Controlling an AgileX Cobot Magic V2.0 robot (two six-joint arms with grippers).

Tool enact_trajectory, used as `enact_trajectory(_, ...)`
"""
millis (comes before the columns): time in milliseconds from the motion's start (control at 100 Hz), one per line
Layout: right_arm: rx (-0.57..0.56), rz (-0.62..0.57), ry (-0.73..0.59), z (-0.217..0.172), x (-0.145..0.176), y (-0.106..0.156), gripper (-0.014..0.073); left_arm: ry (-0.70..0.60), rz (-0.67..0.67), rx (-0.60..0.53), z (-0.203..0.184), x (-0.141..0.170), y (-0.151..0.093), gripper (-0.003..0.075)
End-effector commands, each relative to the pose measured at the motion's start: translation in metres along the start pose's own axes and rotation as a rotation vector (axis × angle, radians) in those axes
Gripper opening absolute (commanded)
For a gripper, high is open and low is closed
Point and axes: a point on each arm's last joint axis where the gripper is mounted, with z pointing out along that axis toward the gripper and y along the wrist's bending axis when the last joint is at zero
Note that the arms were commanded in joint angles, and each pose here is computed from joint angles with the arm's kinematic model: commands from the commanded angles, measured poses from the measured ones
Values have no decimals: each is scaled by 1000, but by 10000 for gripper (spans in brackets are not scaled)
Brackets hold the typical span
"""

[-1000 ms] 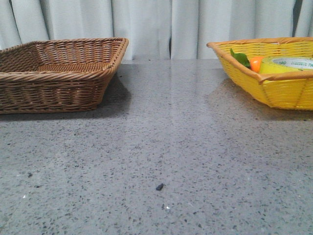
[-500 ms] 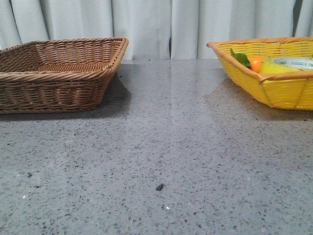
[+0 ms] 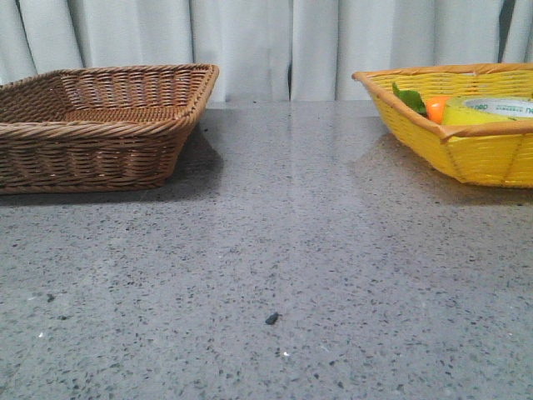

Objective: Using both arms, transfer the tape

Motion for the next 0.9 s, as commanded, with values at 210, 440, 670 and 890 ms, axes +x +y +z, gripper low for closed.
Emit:
enact_trajectory(210, -71, 53, -15, 4, -59, 33, -66, -74, 138, 79, -1, -46, -35, -20)
enact_trajectory(440, -62, -105, 415, 60, -105, 71, 123, 199, 245, 59, 31, -77, -71, 327)
enact_trajectory(670, -115, -198, 761, 144, -129, 101, 345, 347, 222, 40, 58, -86, -83, 409)
enact_trajectory(890, -70, -281, 994, 227, -114, 102, 346, 374, 217, 90, 57, -83, -88, 409)
